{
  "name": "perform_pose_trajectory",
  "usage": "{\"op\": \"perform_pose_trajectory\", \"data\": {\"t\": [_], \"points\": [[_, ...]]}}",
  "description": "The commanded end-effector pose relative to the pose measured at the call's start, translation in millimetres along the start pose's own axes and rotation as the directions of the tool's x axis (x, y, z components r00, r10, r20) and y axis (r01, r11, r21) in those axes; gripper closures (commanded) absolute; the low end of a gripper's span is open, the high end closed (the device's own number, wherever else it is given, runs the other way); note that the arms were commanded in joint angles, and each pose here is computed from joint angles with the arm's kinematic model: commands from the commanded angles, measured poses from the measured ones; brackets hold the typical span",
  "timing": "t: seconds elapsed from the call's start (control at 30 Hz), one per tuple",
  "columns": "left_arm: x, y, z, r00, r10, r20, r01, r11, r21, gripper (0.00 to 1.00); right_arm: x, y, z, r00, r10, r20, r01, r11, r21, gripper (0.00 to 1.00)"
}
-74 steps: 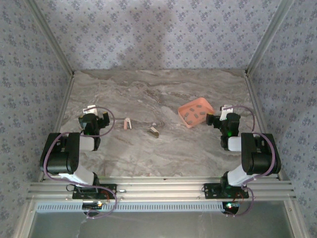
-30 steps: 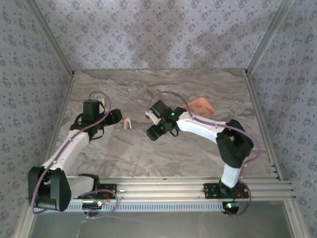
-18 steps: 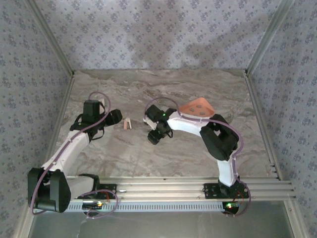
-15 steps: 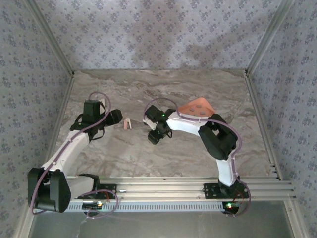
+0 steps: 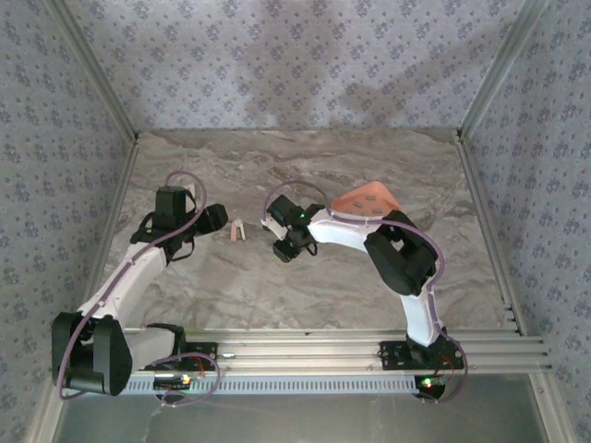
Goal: Load the staples into the stapler
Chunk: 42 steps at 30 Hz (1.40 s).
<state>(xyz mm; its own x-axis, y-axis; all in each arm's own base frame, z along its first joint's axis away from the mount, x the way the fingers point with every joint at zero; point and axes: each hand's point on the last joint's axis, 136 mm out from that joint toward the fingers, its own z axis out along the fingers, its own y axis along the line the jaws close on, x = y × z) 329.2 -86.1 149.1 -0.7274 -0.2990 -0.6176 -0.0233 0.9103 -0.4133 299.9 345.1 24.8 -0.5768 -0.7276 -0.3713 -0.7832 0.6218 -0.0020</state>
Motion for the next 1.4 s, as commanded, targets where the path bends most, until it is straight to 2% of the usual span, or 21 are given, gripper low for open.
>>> {"op": "perform_pose_trajectory", "data": {"t": [0.0,0.33,0.43,0.63,0.73,0.9,1.07,1.17,1.37], "points": [[2.9,-5.1,-2.5,1.000,0.014,0.000,-0.014,1.000,0.024,0.28,0.6,2.8,2.8,0.999,-0.035,0.022,0.034,0.999,0.009,0.64],[-0.9,-21.2,-9.7,0.998,0.033,0.060,-0.040,0.992,0.123,0.31,-10.0,1.5,-23.0,0.984,-0.055,0.170,0.049,0.998,0.043,0.72],[3.1,-27.7,-7.9,0.998,0.038,0.046,-0.045,0.985,0.168,0.36,-5.6,1.1,-29.8,0.973,-0.061,0.222,0.051,0.997,0.049,0.77],[14.7,-46.0,0.7,1.000,0.028,-0.014,-0.023,0.957,0.290,0.39,-6.4,-0.3,-49.2,0.931,-0.036,0.364,0.023,0.999,0.041,0.78],[23.3,-60.1,5.5,0.999,0.042,-0.035,-0.025,0.923,0.385,0.40,-2.9,-0.4,-57.4,0.901,-0.031,0.432,0.022,0.999,0.027,0.79],[36.5,-72.2,11.1,0.995,0.055,-0.085,-0.011,0.893,0.450,0.38,2.5,-5.6,-73.7,0.840,-0.022,0.542,0.011,1.000,0.024,0.81],[42.7,-98.0,0.8,0.993,0.120,0.003,-0.103,0.839,0.535,0.36,12.4,-3.7,-86.2,0.765,-0.083,0.639,0.067,0.997,0.050,0.82],[42.6,-110.1,-7.1,0.991,0.123,0.055,-0.133,0.811,0.570,0.34,16.3,-11.7,-97.4,0.724,-0.052,0.688,0.016,0.998,0.058,0.83],[50.6,-131.6,-18.7,0.990,0.126,0.069,-0.140,0.745,0.652,0.33,23.1,-22.3,-116.3,0.628,-0.016,0.778,-0.031,0.998,0.046,0.83]]}}
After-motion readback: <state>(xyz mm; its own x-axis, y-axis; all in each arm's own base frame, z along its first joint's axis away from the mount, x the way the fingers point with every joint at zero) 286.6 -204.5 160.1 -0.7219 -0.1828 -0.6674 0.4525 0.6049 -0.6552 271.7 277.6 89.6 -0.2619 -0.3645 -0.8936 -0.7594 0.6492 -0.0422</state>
